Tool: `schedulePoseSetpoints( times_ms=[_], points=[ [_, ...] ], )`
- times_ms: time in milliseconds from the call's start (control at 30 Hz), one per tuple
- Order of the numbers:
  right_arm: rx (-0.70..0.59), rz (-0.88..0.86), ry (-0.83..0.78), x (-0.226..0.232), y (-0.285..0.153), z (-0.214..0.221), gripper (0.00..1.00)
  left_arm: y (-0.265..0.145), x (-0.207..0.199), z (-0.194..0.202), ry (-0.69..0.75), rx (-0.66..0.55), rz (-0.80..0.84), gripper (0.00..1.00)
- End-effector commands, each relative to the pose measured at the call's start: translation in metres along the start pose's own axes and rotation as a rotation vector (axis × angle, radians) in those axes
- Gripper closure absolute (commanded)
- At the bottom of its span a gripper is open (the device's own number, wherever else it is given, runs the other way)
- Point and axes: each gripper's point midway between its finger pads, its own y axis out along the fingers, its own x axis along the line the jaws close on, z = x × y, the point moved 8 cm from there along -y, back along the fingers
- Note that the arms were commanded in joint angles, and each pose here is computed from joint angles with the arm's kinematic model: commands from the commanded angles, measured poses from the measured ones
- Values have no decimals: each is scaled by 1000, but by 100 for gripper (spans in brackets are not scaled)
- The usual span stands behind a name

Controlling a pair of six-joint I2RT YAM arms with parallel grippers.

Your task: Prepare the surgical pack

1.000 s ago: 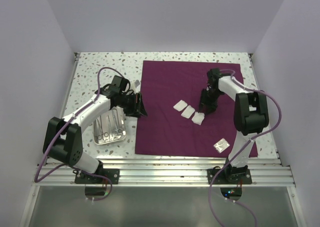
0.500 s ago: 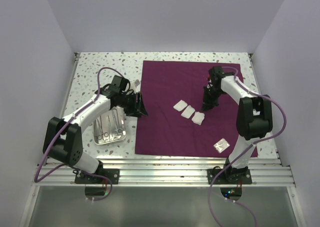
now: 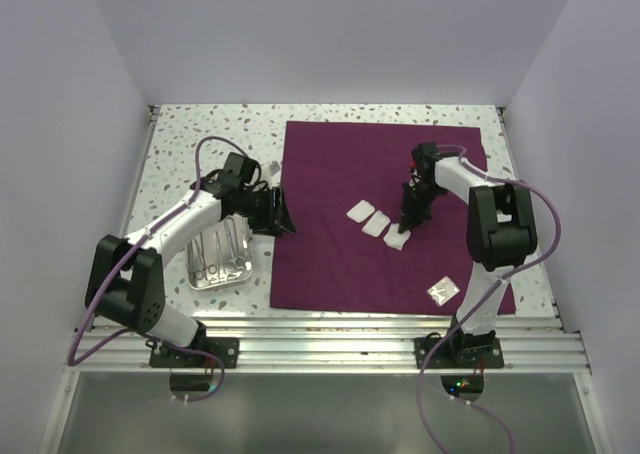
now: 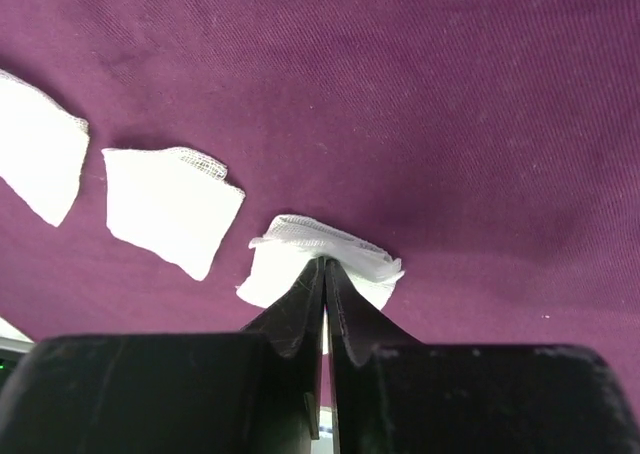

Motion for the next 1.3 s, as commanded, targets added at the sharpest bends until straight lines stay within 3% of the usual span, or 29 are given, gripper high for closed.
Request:
schedulePoseSetpoints(
  times_ms=[0, 100, 133, 267, 500, 533, 900, 1267],
  points=[
    [-59, -36, -7, 10, -20, -6, 93, -6, -11, -3, 20, -34, 47, 50],
    [-81, -50, 18, 11, -35, 7, 87, -4, -10, -3, 21, -32, 52, 50],
    [-62, -48, 41, 7, -33, 16, 79, -4, -11, -3, 18, -34, 55, 50],
    [-99, -86, 76, 5, -44, 34, 63, -3, -11, -2, 23, -25, 67, 50],
    [-112, -198, 159, 6, -35, 56, 56, -6, -8, 7, 44, 11, 50, 50],
    [-92, -209, 205, 5, -28, 63, 47, -6, -8, 7, 47, 12, 50, 50],
    [-200, -254, 271, 0, -18, 50, 49, -11, -8, 8, 65, 13, 36, 50],
    [-170, -254, 306, -9, -3, 52, 48, -10, -8, 7, 57, 12, 33, 50]
  ],
)
